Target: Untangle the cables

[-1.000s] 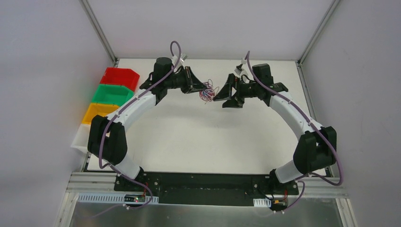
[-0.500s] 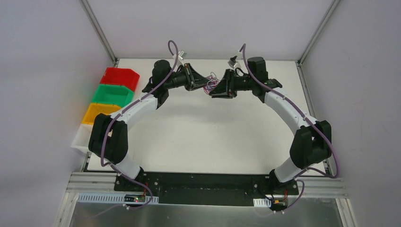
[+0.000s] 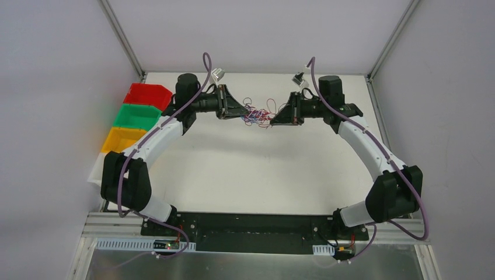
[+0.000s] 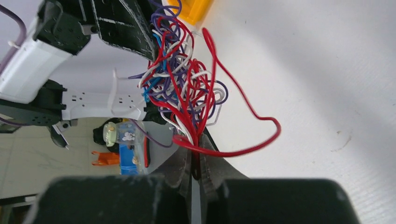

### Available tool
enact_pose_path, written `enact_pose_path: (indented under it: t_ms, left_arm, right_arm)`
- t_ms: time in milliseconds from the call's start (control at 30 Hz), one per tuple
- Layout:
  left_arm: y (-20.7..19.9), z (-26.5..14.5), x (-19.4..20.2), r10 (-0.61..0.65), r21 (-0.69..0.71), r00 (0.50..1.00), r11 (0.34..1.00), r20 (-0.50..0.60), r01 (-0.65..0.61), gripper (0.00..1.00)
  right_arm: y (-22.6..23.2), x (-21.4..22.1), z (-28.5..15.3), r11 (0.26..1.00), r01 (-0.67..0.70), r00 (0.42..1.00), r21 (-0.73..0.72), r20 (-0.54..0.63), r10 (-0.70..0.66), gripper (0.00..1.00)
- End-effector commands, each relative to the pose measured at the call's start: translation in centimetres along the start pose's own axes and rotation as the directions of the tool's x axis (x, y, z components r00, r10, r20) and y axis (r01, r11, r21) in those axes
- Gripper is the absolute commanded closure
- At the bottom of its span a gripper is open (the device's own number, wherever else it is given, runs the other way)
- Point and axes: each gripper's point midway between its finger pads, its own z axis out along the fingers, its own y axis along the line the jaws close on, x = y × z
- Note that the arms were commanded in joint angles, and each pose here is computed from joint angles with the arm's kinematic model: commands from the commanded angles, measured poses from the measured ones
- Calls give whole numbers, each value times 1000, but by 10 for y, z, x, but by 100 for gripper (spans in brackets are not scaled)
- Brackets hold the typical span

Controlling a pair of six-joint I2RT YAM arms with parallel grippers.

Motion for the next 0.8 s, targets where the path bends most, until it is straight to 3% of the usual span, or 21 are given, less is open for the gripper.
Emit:
enact_pose_path:
  t_ms: [0,67,167,400,500,633,767]
  left_arm:
    - [-4,-44,-14,162,-72,985,985,55,-158,95]
    - [-4,-49,-13,183,-91,982,980,56,-177,91]
    - [-3,-53,-10,180,-96,983,980,48,-175,60]
    - [-5,-41,7,196,-57,981,979,-1,-196,48]
    - [10,-34,12,186,-74,982,979,-21,-187,36]
    - [36,-15,36,125,-86,988,987,-94,-133,27]
    - [63,4,61,87,-131,986,986,-144,-106,24]
  right_arm:
    - [-15,7,-34,992,64,998,105,10,-66,100]
    - [-18,12,-36,989,77,997,127,-16,-75,100]
    - [-17,19,-39,988,92,995,126,-42,-87,100]
    - [-4,29,-25,992,106,991,69,-88,-100,100]
    - [0,32,-19,994,103,990,31,-104,-99,100]
    - [18,33,-11,995,90,989,-31,-116,-93,100]
    - [-3,39,6,997,61,986,38,-158,-54,100]
